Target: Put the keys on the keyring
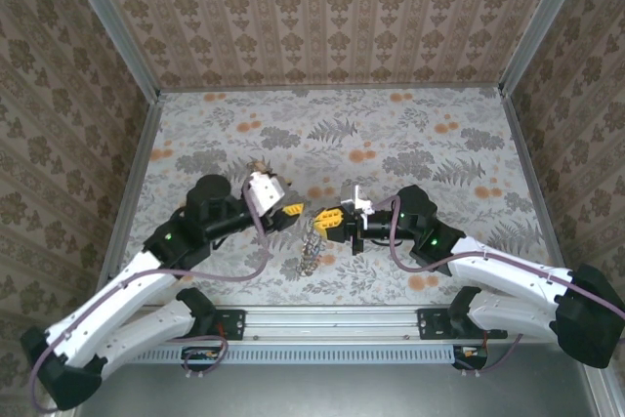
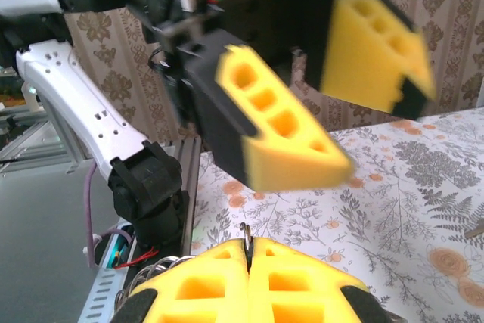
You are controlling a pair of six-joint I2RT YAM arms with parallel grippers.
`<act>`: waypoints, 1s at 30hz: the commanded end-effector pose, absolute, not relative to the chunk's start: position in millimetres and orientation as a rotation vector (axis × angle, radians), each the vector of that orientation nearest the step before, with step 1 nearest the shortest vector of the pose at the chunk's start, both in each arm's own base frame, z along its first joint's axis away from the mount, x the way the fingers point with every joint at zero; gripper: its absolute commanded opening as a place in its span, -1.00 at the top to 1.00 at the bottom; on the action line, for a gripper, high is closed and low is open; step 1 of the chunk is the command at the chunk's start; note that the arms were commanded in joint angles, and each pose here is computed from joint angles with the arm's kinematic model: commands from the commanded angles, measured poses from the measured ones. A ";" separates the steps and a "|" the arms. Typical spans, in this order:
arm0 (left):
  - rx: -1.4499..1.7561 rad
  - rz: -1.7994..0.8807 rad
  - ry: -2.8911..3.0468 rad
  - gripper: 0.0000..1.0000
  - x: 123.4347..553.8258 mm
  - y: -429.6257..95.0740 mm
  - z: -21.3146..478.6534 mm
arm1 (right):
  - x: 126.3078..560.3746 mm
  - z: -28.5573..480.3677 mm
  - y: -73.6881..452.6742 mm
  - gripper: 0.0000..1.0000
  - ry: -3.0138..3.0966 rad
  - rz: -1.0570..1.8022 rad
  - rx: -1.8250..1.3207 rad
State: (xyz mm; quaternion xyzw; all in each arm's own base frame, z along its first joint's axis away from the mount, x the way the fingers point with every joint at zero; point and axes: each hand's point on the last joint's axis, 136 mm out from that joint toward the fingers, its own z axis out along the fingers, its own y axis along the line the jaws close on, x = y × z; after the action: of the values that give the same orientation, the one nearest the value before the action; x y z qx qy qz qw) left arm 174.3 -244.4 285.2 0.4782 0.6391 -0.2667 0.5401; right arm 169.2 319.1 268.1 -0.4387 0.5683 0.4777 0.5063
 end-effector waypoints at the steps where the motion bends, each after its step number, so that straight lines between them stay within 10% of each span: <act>1: 1.229 -0.842 1.426 -0.06 136.2 -245.0 289.8 | 170.2 291.9 315.1 1.00 1.288 1.150 -0.997; 21: 1.362 -1.058 1.346 0.25 122.2 -272.5 287.5 | 166.2 300.7 323.8 1.00 1.255 1.189 -1.045; 30: 1.406 -1.082 1.335 0.71 117.0 -276.1 285.3 | 165.9 299.0 327.0 1.00 1.256 1.187 -1.068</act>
State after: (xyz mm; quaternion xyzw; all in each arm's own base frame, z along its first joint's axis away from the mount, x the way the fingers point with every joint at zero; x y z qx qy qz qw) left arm 123.0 -272.9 271.9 0.5539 0.5631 -0.4252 0.4419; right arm 170.6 323.0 274.5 -0.4351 0.5608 0.4882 0.5078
